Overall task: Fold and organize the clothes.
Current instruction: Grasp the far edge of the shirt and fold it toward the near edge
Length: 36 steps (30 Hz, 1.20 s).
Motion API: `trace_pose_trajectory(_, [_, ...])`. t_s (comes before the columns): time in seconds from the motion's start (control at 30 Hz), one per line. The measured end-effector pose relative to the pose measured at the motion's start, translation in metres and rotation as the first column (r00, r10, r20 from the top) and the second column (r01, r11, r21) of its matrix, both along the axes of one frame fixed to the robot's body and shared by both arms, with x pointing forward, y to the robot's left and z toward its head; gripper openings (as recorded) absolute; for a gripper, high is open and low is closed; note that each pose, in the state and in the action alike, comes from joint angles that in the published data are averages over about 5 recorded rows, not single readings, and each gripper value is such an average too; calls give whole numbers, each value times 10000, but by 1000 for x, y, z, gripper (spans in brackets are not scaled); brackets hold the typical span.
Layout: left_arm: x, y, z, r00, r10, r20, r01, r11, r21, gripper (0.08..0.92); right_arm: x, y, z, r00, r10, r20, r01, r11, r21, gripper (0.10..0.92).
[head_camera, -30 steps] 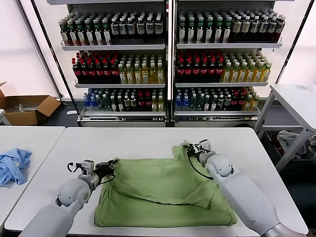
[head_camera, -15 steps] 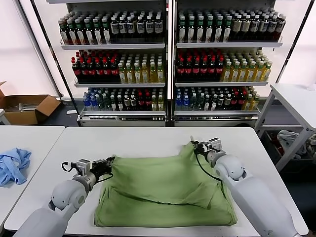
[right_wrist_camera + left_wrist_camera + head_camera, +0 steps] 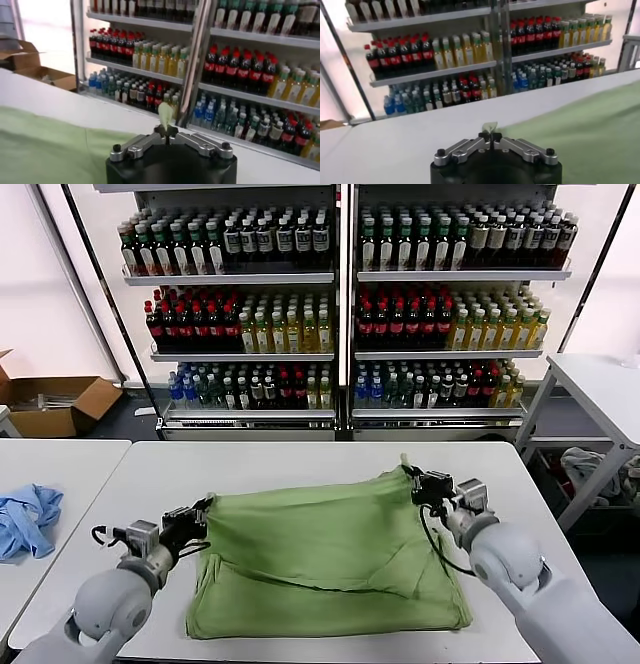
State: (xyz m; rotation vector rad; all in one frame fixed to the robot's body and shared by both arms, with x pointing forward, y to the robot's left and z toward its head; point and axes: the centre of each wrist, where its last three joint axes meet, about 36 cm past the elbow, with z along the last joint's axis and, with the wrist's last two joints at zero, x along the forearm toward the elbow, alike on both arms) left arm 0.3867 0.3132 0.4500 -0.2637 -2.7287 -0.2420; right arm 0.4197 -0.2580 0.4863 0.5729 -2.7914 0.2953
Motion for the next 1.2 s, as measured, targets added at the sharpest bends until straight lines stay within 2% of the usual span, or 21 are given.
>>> trace_pose_trajectory(0.2, [-39,-11,-5,9999,-160,-38,160,9996,222,85,-40,4,-3,9995,319,46,-319,9994,-111,111])
trace_pose_trajectory(0.43, [-71,-21,-6,9993,-377,-38,378,9982,476,85,-85,-3,-8,9992,356,-167,-360,9990,-247,111])
trace_pose_trajectory(0.8, [-98,-33,-17,9985,-463,-286,486,9953,842,85,-128,-16,-27,9983,-281,-518,261,9989,-384,111])
trace_pose_trajectory(1.2, [-119,-43,-39,9970,3,-780,115,9886,1504,100,-153,-15,-55,9847,-1563,-768,1530,9871,-473,112])
